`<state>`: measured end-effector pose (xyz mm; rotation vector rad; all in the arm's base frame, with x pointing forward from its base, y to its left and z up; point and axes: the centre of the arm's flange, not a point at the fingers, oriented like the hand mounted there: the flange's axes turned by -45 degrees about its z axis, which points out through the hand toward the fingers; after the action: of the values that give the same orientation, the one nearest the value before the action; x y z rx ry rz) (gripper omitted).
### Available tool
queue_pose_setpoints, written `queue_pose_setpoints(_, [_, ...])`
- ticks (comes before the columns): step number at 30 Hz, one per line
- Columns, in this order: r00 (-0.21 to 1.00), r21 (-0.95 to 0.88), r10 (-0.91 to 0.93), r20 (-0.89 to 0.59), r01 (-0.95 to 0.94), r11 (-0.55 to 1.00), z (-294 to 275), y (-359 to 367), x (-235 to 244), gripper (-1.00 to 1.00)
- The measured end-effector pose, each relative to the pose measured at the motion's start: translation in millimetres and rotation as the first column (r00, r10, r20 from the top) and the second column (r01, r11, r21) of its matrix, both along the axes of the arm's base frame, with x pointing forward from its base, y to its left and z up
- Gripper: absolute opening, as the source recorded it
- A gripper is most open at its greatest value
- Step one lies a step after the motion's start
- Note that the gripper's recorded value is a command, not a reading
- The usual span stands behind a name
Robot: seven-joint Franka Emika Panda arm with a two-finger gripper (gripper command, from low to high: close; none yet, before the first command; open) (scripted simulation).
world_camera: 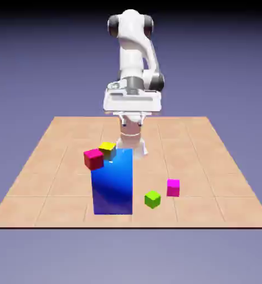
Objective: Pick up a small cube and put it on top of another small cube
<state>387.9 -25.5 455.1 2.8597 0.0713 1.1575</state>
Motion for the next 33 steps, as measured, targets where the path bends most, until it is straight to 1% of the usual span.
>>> queue_pose_setpoints(4, [0.992,-0.11,-0.074,-0.102,0.063,0.992,-12.4,-97.6,-21.5,0.0])
queue_pose_setpoints(8, [0.965,-0.192,-0.145,-0.218,0.104,0.976,-27.8,-186.2,-67.9,0.0])
queue_pose_setpoints(13, [0.903,-0.245,-0.216,-0.371,0.129,0.961,-51.1,-274.4,-155.6,0.0])
queue_pose_setpoints(18, [0.818,-0.238,-0.249,-0.518,0.141,0.961,-78.5,-328.1,-266.8,0.0])
queue_pose_setpoints(22, [0.746,-0.191,-0.24,-0.621,0.153,0.97,-102.9,-342.0,-364.0,0.0])
queue_pose_setpoints(25, [0.698,-0.132,-0.211,-0.684,0.166,0.977,-122.4,-334.7,-436.7,0.0])
queue_pose_setpoints(29, [0.653,-0.029,-0.148,-0.743,0.19,0.981,-149.5,-302.1,-527.6,0.0])
queue_pose_setpoints(33, [0.639,0.095,-0.068,-0.766,0.217,0.971,-177.6,-246.3,-604.9,0.0])
